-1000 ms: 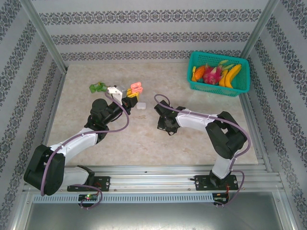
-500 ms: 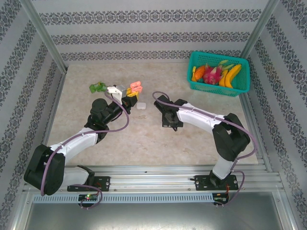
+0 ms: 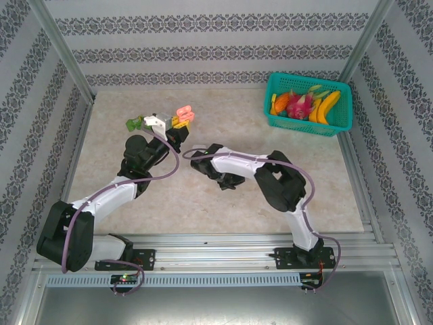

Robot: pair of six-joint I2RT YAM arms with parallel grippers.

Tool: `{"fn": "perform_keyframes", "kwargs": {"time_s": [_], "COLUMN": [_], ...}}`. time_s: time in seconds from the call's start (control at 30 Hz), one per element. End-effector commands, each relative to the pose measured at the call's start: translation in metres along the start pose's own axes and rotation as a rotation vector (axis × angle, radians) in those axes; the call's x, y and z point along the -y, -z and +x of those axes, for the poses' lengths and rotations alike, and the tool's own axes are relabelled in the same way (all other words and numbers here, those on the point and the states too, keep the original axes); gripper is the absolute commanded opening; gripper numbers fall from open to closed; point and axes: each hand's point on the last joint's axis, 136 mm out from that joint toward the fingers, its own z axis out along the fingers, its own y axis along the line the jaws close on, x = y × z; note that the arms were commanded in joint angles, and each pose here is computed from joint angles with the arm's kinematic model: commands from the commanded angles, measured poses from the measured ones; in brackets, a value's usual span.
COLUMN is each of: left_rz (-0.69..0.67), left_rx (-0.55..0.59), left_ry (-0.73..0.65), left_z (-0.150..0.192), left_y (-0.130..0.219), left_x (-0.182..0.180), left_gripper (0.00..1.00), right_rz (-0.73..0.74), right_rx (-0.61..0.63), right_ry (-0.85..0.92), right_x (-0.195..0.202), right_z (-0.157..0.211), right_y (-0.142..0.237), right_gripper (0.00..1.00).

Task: Insert the wireless bluetooth earbuds into the charging case

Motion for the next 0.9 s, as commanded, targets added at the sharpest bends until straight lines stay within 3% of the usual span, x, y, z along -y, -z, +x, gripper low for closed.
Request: {"fn": "perform_keyframes", "kwargs": {"time_s": [0.0, 0.4, 0.5, 0.73, 0.87], "left_rz": [0.011, 0.009, 0.009, 0.010, 0.009], "left_rx": [0.097, 0.115, 0.115, 0.110, 0.109], "left_ry": [-0.001, -0.003, -0.002, -0.004, -0.007], "left_z": [-0.033, -0.042, -0.043, -0.046, -0.049], "left_y": [0.000, 0.005, 0.005, 0.004, 0.006], "left_x": [0.000, 0.001, 0.001, 0.002, 0.003], "left_gripper": [0.00, 0.00, 0.00, 0.00, 0.00], "right_rz": [0.100, 0.020, -0.014, -0.132, -0.195], "right_rx": [-0.019, 0.010, 0.045, 0.115, 0.137], "right_ry": [0.074, 0.119, 0.117, 0.070, 0.055], "right_x": [-0.001, -0.043, -0.045, -0.041, -0.034], "right_z": [0.007, 0.016, 0.013, 0.002, -0.003], "right_y": [0.001, 0.023, 0.039, 0.074, 0.082], "right_gripper": [0.01, 0.18, 0.23, 0.45, 0.49]}}
